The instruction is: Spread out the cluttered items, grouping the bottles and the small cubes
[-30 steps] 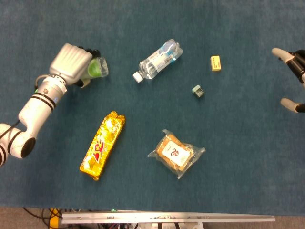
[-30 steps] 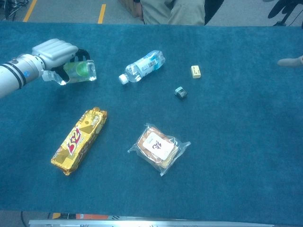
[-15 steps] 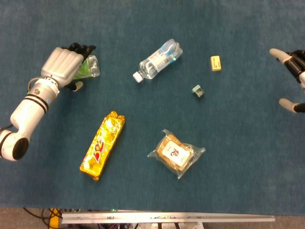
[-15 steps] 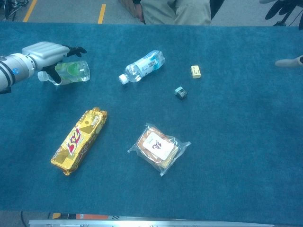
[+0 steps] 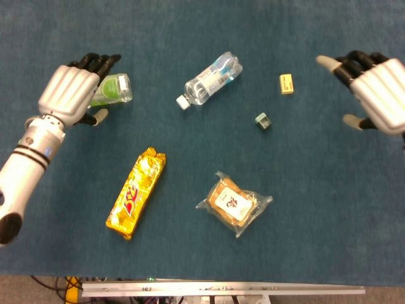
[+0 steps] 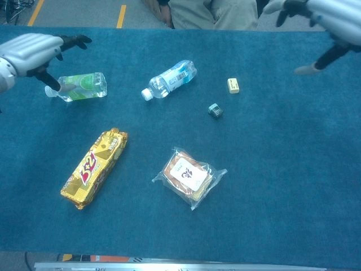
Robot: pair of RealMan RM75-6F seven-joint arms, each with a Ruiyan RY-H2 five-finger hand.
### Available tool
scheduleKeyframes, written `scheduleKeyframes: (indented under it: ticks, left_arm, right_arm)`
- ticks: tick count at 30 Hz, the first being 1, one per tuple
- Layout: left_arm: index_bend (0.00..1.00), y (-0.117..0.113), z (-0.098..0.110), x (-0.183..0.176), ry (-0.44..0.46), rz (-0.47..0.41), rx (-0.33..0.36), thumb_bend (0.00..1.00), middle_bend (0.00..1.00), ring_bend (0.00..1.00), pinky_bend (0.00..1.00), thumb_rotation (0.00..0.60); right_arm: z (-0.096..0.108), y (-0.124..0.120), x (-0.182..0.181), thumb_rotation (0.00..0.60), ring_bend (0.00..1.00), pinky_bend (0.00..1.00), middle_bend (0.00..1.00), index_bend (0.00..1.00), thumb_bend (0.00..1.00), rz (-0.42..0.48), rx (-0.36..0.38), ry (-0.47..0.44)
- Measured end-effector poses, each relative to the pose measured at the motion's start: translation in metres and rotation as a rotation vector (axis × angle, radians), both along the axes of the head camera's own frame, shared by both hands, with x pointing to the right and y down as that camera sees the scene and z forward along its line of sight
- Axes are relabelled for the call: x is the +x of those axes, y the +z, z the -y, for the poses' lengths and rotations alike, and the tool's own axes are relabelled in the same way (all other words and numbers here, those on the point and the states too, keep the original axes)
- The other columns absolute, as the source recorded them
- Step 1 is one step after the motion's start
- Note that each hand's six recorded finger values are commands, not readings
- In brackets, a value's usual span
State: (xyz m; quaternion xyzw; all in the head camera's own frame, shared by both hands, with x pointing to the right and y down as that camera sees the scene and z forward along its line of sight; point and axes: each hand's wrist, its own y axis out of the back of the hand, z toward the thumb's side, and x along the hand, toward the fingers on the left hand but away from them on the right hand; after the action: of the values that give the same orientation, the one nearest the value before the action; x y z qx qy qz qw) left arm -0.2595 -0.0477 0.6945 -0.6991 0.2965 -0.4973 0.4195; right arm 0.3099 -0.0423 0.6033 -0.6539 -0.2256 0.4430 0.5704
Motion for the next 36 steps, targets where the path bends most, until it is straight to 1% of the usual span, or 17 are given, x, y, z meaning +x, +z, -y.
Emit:
scheduleKeyframes:
  ticks: [3, 6, 10, 16, 21, 28, 36]
  left_arm:
    - [0.0, -0.015, -0.011, -0.004, -0.004, -0.02, 0.025, 0.26, 0.13, 0.11, 0.29, 0.6]
    - [0.0, -0.027, -0.023, -0.009, -0.001, -0.027, 0.041, 0.26, 0.13, 0.11, 0.29, 0.6]
    - [0.0, -0.039, -0.038, -0.016, 0.01, -0.02, 0.045, 0.26, 0.14, 0.11, 0.29, 0.6]
    - [0.0, -0.055, -0.059, -0.025, 0.021, -0.005, 0.043, 0.26, 0.14, 0.11, 0.29, 0.6]
    - [0.0, -0.062, -0.07, -0.03, 0.023, 0.008, 0.037, 0.26, 0.14, 0.11, 0.29, 0.6]
    - [0.0, -0.067, -0.078, -0.036, 0.019, 0.016, 0.03, 0.26, 0.14, 0.11, 0.29, 0.6]
    - [0.0, -0.067, -0.081, -0.039, 0.015, 0.019, 0.023, 0.26, 0.14, 0.11, 0.29, 0.6]
  right_arm:
    - [0.01, 0.012, -0.018, 0.6, 0.19, 0.32, 0.27, 0.15, 0.0, -0.049, -0.003, -0.049]
    - [0.02, 0.025, -0.041, 0.6, 0.17, 0.31, 0.26, 0.13, 0.0, -0.089, -0.008, -0.095]
    - [0.029, 0.044, -0.076, 0.6, 0.17, 0.3, 0.26, 0.13, 0.0, -0.129, -0.01, -0.159]
    - [0.037, 0.071, -0.116, 0.6, 0.17, 0.29, 0.26, 0.13, 0.0, -0.173, -0.015, -0.217]
    - [0.041, 0.091, -0.138, 0.6, 0.17, 0.29, 0.26, 0.13, 0.0, -0.206, -0.011, -0.241]
    - [0.044, 0.115, -0.163, 0.6, 0.17, 0.29, 0.26, 0.13, 0.0, -0.225, -0.016, -0.246]
    - [0.048, 0.127, -0.177, 0.6, 0.17, 0.29, 0.26, 0.13, 0.0, -0.231, -0.023, -0.239]
